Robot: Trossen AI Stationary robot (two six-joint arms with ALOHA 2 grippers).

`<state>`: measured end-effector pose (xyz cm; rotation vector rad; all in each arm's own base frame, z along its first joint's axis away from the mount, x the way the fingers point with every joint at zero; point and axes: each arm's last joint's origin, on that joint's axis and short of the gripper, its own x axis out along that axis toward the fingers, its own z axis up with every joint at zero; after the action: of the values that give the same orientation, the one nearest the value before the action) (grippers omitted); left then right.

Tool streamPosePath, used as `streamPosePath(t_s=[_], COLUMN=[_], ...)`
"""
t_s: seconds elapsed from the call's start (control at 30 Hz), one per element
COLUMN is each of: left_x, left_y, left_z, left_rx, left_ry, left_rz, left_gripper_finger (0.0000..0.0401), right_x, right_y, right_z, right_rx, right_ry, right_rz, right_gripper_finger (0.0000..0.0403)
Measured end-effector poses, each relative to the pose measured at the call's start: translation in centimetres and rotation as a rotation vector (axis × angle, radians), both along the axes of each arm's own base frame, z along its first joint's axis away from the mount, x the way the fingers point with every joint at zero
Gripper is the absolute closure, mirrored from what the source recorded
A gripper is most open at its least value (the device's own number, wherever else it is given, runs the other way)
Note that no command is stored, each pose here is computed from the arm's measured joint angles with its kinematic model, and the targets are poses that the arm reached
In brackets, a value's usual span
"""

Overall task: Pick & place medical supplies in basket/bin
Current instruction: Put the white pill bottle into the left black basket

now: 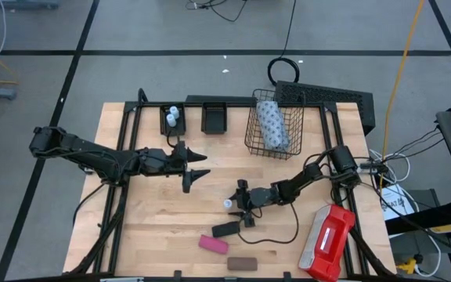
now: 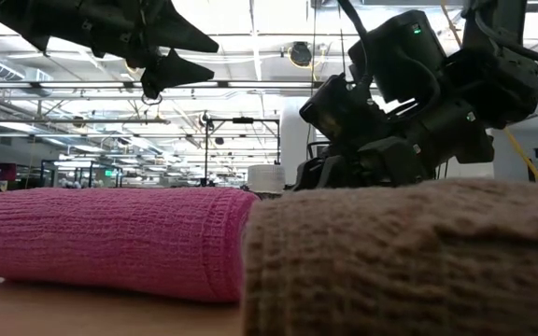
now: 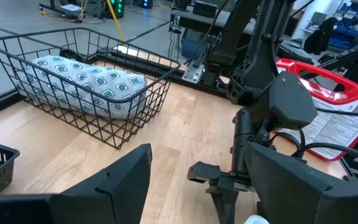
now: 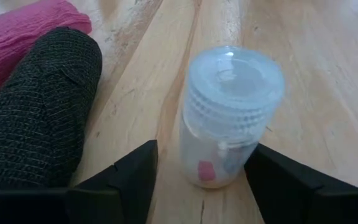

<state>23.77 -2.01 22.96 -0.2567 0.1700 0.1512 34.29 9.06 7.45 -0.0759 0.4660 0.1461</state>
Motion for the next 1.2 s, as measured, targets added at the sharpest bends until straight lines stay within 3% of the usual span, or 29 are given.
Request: streamPosePath(t_s=[0.37, 0.5, 0.7, 0.93, 1.03, 1.2], left_x=[0.0, 0.0, 0.2, 1.6, 3.2, 5.7], left_y=[0.0, 0.0, 0.0, -0.6, -1.2, -2.4], left_z=[0.0, 0.0, -0.3, -1.3, -0.6, -0.8], left_rx=[-0.006, -0.007, -0.093, -0.179, -0.141, 0.043], left_ry=[-0.004, -0.004, 0.0, 0.116, 0.203, 0.374], left_rz=[0.001, 0.001, 0.016, -0.097, -0.145, -0.232], left_gripper_finger=[0.0132, 0.0132, 0.0132, 0.0132, 0.0132, 0.0132], right_x=[0.1, 0.2, 0.2, 0.3, 0.3, 0.4], right_y=[-0.3, -0.6, -0.8, -1.4, -1.6, -2.0], right_z=[0.0, 0.0, 0.0, 0.0, -0.1, -0.1], right_rx=[-0.013, -0.012, 0.017, 0.055, 0.063, 0.063], right_ry=[-0.007, -0.007, -0.004, 0.005, 0.01, 0.016], right_rz=[-0.016, -0.028, -0.049, -0.087, -0.095, -0.106], right_gripper_finger=[0.0253, 0.0256, 0.0246, 0.0257, 0.0252, 0.0249])
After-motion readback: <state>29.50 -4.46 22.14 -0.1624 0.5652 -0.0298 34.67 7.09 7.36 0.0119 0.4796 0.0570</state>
